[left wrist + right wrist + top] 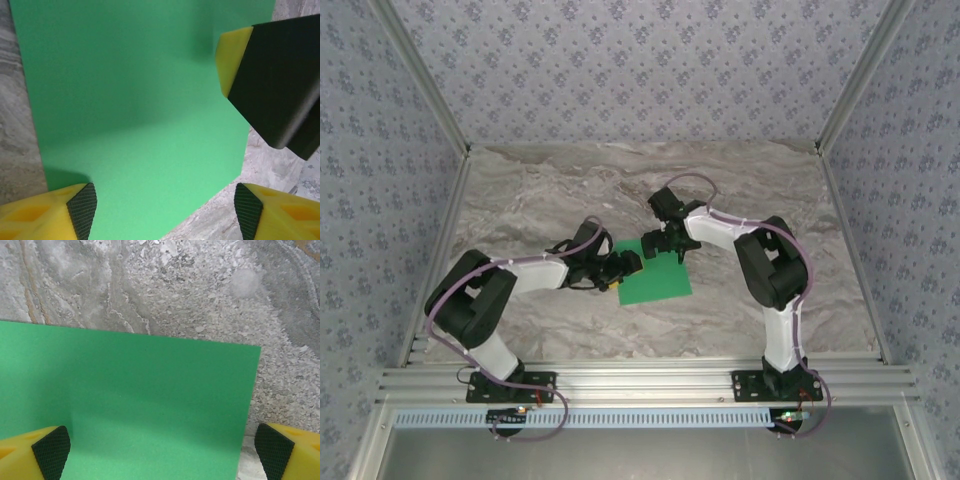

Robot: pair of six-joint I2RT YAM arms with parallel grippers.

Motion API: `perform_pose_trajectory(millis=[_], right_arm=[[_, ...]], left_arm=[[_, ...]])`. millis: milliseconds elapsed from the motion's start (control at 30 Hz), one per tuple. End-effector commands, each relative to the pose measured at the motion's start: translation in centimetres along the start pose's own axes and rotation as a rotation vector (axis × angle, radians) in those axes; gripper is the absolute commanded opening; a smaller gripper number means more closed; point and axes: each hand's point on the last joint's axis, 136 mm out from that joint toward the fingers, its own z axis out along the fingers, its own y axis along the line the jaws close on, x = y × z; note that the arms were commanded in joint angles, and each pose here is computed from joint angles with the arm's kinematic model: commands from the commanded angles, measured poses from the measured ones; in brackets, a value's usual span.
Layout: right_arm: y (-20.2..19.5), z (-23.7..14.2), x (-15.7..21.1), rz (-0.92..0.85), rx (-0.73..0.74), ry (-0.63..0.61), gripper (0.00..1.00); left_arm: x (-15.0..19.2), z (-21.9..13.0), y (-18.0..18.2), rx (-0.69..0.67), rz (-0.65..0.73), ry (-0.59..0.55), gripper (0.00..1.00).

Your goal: Fold a paper plane with a square sheet of paper (fold left side to right side)

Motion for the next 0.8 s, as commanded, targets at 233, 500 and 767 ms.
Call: perform_pose_trajectory(millis=[233, 500, 767], right_arm=[[4.8, -0.8, 3.7, -0.041, -0.173, 0.085, 1.00], [6.1, -1.6, 4.8, -0.082, -0.181, 0.099, 1.00], [6.3, -2.0, 5.5, -0.104, -0.204, 0.123, 0.75]], left_arm=[[0.5, 0.8, 2.9, -0.101, -0.022, 0.003, 0.56], [0.7, 0.7, 3.6, -0.121, -0.028, -0.005, 0.52], [0.1, -0.5, 2.1, -0.076, 0.001, -0.042, 0.52]])
